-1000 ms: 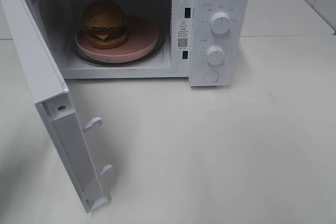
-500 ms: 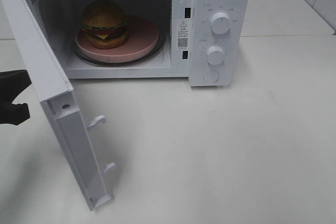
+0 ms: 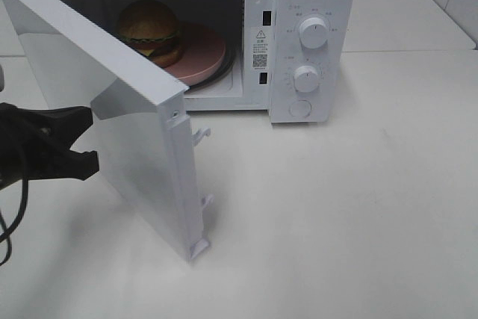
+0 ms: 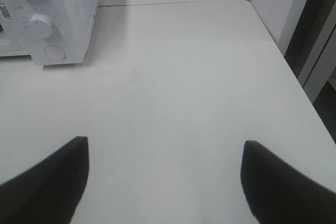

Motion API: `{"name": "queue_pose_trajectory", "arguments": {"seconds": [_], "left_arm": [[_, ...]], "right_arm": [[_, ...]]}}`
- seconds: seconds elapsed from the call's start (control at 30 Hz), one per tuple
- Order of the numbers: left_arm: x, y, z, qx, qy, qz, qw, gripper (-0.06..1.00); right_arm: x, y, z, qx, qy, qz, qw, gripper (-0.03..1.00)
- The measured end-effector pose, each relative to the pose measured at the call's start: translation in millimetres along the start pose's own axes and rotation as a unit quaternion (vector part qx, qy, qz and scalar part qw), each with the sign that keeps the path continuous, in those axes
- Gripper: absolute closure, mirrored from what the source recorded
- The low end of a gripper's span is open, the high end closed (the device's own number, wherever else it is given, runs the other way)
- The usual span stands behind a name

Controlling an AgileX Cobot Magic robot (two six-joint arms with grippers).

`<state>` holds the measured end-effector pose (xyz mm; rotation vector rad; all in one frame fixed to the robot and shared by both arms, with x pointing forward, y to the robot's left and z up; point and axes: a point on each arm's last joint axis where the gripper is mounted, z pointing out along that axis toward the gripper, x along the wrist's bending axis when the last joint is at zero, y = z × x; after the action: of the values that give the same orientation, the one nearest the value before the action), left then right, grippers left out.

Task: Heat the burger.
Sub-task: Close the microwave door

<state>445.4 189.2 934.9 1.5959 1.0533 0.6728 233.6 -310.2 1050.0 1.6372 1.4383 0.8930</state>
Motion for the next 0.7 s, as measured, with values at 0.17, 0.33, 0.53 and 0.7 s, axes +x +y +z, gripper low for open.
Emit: {"name": "queue_pose_trajectory", "arguments": {"seconds": [0.17,0.33,0.53,0.7], "left_arm": [[-7,3,15,-0.004,0.004,-0.013,1.000,0.94],[-15,8,30,-0.010,0.001,-0.022,1.000,0.94],[-25,19,50,-0.028,-0.003,-0.025,0.999,0.94],[-26,29,64,-0.044,0.009,-0.036,0.998,0.94]], "right_arm": [[0,0,0,0.000,0.000,0.000,1.000,0.20],[0,0,0,0.000,0.000,0.000,1.000,0.20],[0,0,0,0.000,0.000,0.000,1.000,0.20],[0,0,0,0.000,0.000,0.000,1.000,0.20]]}}
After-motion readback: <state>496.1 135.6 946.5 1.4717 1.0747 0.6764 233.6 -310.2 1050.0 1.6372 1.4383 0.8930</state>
